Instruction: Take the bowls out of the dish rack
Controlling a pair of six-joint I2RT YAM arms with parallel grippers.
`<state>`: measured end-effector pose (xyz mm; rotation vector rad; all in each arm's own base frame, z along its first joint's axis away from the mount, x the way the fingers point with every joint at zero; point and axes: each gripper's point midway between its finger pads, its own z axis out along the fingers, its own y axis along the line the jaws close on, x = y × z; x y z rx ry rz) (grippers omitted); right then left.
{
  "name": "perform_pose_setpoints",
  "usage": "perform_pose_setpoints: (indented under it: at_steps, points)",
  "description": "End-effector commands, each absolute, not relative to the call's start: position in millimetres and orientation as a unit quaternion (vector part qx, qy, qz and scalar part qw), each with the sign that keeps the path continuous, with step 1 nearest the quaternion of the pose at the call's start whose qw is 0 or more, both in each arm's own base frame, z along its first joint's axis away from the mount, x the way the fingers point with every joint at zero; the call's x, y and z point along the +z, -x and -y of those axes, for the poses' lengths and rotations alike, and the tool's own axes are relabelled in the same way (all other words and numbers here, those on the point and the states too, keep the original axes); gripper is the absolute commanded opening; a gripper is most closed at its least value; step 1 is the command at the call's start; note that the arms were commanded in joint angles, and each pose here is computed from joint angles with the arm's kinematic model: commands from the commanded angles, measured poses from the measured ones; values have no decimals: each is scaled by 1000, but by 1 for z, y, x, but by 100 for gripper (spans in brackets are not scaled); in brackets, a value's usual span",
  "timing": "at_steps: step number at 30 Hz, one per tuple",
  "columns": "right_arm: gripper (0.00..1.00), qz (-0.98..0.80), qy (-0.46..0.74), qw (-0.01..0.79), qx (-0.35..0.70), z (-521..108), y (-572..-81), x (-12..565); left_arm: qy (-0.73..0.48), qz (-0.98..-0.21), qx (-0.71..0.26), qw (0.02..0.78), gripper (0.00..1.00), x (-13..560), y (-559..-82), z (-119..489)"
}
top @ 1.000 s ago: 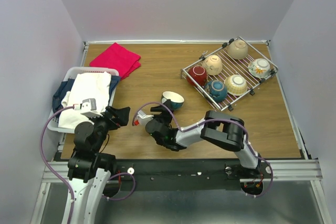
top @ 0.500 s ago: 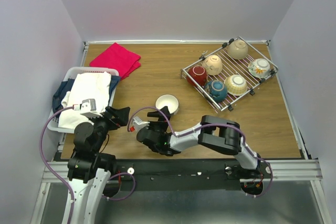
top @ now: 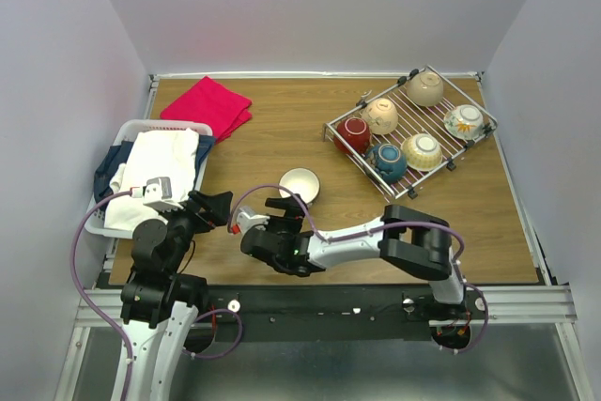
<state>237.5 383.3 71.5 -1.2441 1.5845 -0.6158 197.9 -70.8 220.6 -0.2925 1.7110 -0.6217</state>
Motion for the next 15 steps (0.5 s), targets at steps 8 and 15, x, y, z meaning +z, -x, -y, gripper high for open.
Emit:
perform_pose_setpoints:
  at_steps: [8,15]
  points:
    - [100,-722,465,494,-139,-387,-226,130,136,-741,-254,607,99,222,-200,65]
    - [100,-768,404,488,-94,-360,-247,156,141,-755,-245,592,99,215,-204,64]
